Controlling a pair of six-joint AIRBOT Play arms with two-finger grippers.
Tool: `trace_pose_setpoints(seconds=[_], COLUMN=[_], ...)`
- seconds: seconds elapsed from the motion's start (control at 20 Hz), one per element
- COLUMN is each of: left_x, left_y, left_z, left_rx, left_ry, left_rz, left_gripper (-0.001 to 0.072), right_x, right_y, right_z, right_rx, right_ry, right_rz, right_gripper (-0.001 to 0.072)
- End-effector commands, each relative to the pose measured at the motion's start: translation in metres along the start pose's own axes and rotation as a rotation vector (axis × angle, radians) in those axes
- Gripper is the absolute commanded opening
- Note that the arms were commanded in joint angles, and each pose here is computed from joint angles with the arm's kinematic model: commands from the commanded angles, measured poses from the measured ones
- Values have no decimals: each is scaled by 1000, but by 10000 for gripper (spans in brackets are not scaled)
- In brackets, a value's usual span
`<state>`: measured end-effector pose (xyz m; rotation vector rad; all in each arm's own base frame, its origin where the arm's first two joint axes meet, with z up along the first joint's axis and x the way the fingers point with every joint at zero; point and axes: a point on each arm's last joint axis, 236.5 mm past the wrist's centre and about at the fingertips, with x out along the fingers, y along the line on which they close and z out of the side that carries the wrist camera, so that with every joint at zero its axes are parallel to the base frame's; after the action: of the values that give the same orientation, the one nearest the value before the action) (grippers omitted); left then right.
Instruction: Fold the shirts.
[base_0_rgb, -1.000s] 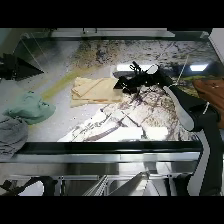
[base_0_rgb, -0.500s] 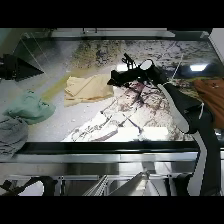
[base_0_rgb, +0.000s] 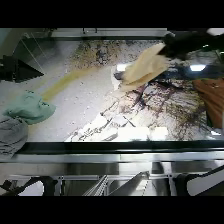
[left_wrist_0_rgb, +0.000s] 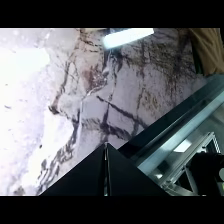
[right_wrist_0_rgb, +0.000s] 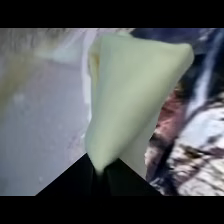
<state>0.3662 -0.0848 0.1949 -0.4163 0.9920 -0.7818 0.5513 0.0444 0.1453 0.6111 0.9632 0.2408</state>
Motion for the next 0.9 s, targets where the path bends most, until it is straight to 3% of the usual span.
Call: trace_pose_setpoints(seconds=[0.0, 0.2, 0.35, 0.6, 0.7, 0.85], left_x=[1, 10, 22, 45, 55, 65], left_y=[-2, -13, -27, -50, -59, -68], left_z=[-3, -6, -10, -10, -6, 0], left_rx=[-13, -16, -8, 37, 47, 62], left_ry=[13, 38, 72, 94, 81, 60], left_rz=[-6, -24, -48, -72, -77, -82], left_gripper=[23, 22, 22, 22, 22, 22], right_x=[-113, -173, -213, -259, -275, -274], right_y=[-88, -170, -187, -170, -169, -187], right_z=[38, 69, 112, 163, 169, 157], right_rx=[186, 344, 383, 182, 45, -2], right_ry=[-176, -351, -566, -816, -868, -814], right_rz=[-148, -192, -91, 127, 63, -29], right_gripper=[12, 12, 12, 13, 14, 14])
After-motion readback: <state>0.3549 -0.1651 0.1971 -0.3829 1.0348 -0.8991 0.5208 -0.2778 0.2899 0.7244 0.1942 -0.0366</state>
